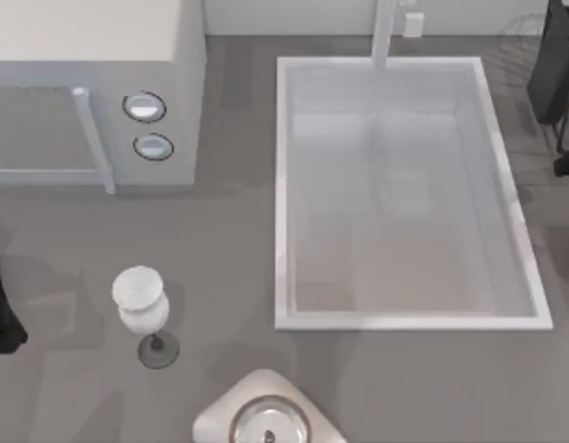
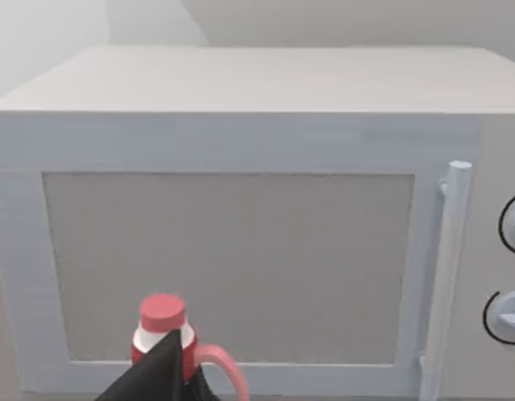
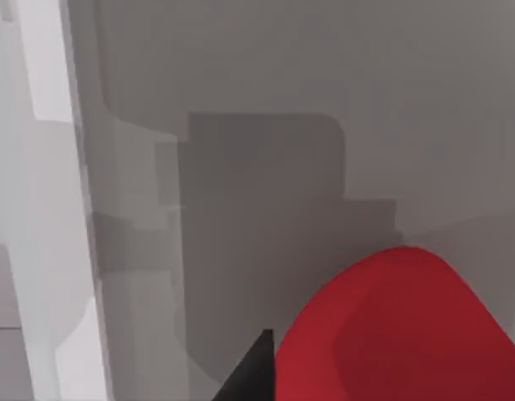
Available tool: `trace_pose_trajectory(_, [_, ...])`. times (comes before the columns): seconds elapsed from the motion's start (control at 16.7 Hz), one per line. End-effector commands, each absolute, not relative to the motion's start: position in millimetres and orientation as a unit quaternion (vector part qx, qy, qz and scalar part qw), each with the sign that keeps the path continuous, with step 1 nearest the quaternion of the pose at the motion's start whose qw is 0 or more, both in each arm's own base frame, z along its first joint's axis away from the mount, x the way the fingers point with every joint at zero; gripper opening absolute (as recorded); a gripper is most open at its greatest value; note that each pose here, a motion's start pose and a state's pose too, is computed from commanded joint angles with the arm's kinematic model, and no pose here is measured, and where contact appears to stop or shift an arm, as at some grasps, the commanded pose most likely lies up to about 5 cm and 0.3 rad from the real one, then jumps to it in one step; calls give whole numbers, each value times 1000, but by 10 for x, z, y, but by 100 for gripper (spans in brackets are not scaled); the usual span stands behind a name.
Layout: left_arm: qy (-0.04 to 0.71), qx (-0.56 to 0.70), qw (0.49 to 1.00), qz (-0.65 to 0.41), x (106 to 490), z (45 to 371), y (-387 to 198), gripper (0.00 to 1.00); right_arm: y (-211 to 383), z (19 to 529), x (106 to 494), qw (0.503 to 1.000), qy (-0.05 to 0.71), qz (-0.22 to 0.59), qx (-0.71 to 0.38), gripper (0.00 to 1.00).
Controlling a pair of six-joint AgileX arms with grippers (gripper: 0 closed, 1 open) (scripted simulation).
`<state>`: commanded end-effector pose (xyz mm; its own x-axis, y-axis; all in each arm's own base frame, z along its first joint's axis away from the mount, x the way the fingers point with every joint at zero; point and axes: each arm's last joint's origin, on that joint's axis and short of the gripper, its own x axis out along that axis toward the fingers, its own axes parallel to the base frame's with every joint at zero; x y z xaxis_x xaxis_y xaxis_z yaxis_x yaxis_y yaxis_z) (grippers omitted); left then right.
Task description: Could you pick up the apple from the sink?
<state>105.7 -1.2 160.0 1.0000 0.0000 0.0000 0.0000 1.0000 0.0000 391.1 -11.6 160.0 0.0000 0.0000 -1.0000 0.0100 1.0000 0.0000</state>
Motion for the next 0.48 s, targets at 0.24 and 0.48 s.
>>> trace_pose_trajectory(0.24, [0, 0, 1000, 0, 1057, 1600, -12, 100, -116, 1600, 3911, 707, 707, -4, 4, 100])
trace_pose_trajectory(0.48, [0, 0, 1000, 0, 1057, 1600, -12, 100, -116, 1600, 3911, 707, 707, -4, 4, 100])
